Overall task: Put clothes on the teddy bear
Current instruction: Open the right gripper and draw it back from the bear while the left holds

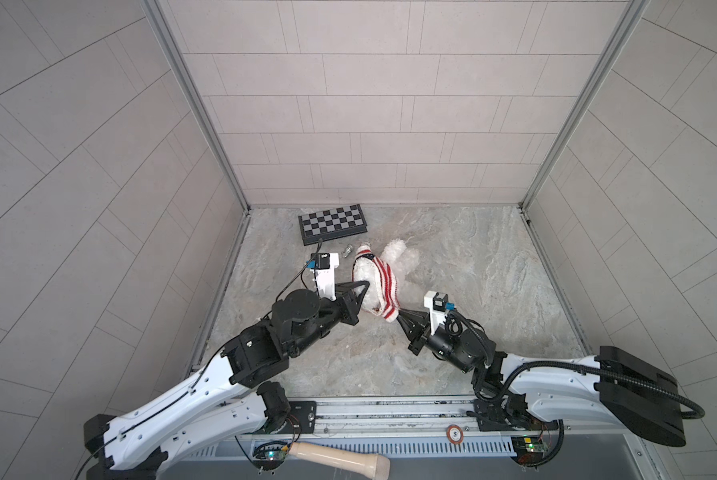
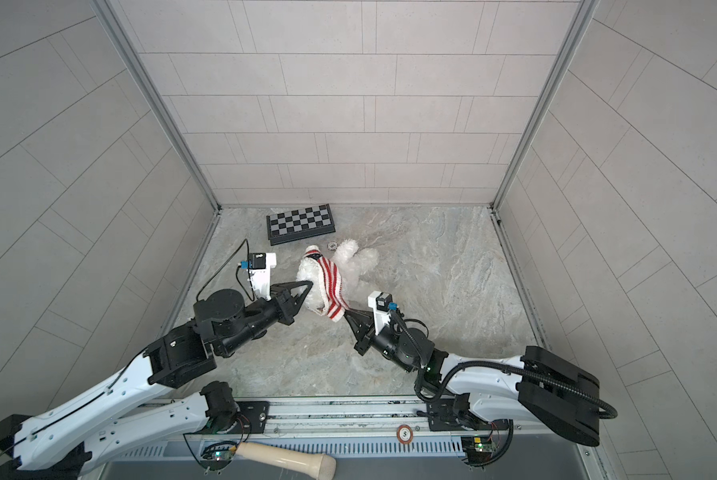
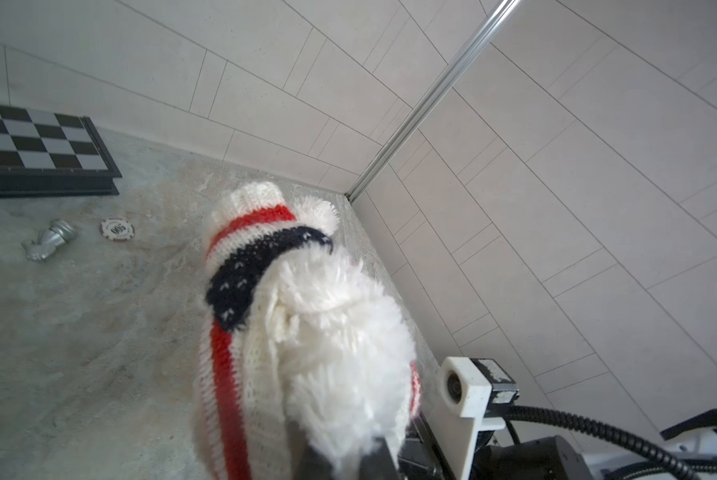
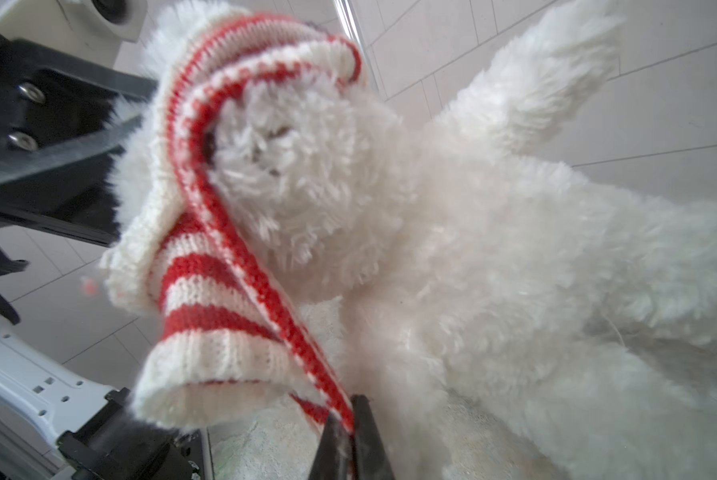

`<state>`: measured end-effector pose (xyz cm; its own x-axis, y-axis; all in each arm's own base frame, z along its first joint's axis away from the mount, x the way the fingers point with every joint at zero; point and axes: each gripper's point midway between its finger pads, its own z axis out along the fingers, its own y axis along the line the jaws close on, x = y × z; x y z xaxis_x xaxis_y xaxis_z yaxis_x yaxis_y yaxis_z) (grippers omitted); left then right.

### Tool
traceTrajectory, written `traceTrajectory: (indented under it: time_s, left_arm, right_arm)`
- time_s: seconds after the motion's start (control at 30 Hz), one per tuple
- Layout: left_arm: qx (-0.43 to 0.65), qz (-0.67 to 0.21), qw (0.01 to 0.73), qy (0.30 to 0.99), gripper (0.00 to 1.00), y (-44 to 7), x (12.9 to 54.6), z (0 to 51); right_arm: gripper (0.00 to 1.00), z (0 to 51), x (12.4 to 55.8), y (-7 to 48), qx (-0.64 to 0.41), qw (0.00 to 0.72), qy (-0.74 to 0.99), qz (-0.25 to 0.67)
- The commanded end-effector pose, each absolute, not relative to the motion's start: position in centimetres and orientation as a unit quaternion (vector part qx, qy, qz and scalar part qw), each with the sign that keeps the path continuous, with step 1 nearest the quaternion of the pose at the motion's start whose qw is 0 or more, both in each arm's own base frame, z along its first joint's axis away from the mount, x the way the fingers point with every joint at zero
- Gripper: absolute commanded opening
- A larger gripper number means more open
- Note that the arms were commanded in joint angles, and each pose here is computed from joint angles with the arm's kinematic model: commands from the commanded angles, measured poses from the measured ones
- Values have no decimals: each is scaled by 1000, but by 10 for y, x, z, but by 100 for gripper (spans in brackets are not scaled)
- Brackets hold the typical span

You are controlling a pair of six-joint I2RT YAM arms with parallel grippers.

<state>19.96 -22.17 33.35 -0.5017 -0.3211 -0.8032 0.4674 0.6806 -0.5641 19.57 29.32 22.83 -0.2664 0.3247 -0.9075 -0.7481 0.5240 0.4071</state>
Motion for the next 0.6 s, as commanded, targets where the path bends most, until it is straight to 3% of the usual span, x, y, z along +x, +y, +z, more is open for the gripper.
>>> traceTrajectory:
  time_s: [0.0,0.1,0.23,0.27,0.33,0.47,0.57]
  left_arm:
    - [100,-397,571,712,0,-211,192,384]
    - [143,-408,580,691,0,-222,186,387]
    - [185,-401,607,661,0,-223,177,393]
    - [198,-396,612,656,0,-221,175,393]
    - [226,-381,616,652,0,-221,171,392]
    - [284,-388,606,634,0,-230,157,394]
    - [319,-389,595,627,0,-237,151,393]
  right_arm:
    - [2,227,176,311,-231,545,652,474]
    - [10,239,157,324,-290,536,636,473]
    - [35,263,147,311,-272,530,626,503]
    - [45,271,144,305,-266,529,625,509]
    - [53,286,141,288,-242,529,630,514]
    - [57,311,153,252,-173,532,660,502]
    - [51,329,167,244,-138,502,672,527]
